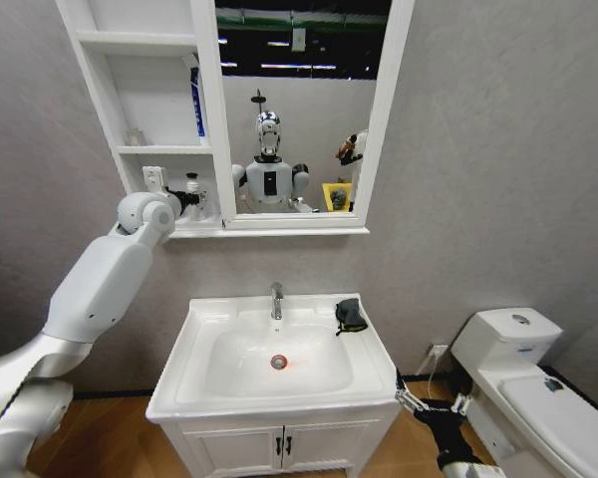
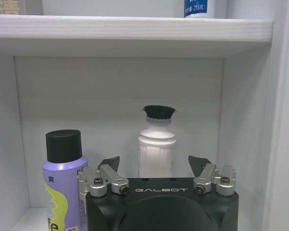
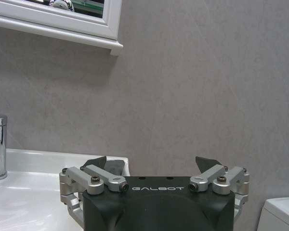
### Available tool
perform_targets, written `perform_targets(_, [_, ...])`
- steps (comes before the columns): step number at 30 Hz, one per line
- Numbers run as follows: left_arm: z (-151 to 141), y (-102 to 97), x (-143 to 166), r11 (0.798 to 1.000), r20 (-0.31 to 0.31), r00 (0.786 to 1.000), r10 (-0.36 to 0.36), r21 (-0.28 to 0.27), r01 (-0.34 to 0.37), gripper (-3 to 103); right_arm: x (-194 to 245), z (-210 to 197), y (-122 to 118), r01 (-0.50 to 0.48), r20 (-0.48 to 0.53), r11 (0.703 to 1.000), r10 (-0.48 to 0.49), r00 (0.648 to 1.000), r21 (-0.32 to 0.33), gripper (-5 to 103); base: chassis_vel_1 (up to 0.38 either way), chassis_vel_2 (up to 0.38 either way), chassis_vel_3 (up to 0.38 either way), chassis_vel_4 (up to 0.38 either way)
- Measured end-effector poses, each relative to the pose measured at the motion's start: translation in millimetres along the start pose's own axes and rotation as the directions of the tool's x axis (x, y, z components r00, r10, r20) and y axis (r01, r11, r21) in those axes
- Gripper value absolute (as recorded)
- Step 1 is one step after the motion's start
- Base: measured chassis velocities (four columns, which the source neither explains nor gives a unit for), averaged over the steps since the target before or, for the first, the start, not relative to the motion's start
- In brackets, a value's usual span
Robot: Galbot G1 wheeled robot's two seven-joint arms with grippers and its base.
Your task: Move facial cleanser and shampoo from washbasin to cabinet, then wipe washbasin with towel.
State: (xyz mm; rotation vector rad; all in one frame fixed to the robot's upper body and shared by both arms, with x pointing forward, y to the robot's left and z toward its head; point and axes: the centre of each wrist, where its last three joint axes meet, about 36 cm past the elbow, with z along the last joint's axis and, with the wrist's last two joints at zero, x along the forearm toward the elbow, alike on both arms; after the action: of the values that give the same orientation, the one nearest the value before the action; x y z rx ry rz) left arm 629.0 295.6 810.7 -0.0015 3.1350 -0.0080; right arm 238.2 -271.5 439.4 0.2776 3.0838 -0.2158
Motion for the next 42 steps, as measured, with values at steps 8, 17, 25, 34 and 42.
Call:
perform_targets(8, [19.8,-0.2,25.8,1.0,0.024,1.0,-0.017,-0.001,0.017,99,-2.8,-2.0,-0.1,-0.01,0.01,1.0,0.01,1.0,-0.004,100,0.0,0.0,0.0,0.0])
perform_targets(17, [71.0,-11.0,132.1,0.997,0.141,0.988,-0.07,-0.028,0.074,100,-4.5,-11.3,-1.3,-0.019,0.015,1.0,0.02,1.0,-0.02,100,0.0,0.0,0.0,0.0])
perform_targets(25, [196.6,-3.8,257.0,0.997,0.105,0.992,-0.077,0.001,0.077,100,-8.6,-20.8,1.3,0.003,0.014,0.999,-0.002,1.0,-0.033,100,0.0,0.0,0.0,0.0])
perform_targets(34, [292.8,0.2,370.2,0.99,0.048,0.99,-0.135,-0.043,0.137,100,-13.8,-24.2,5.2,0.044,0.017,0.998,-0.044,0.999,-0.033,100,0.0,0.0,0.0,0.0])
perform_targets(42, [316.6,-12.9,416.0,0.993,-0.033,0.993,-0.115,-0.023,0.114,100,-15.5,-23.4,5.8,0.066,0.013,0.997,-0.065,0.998,-0.028,100,0.0,0.0,0.0,0.0])
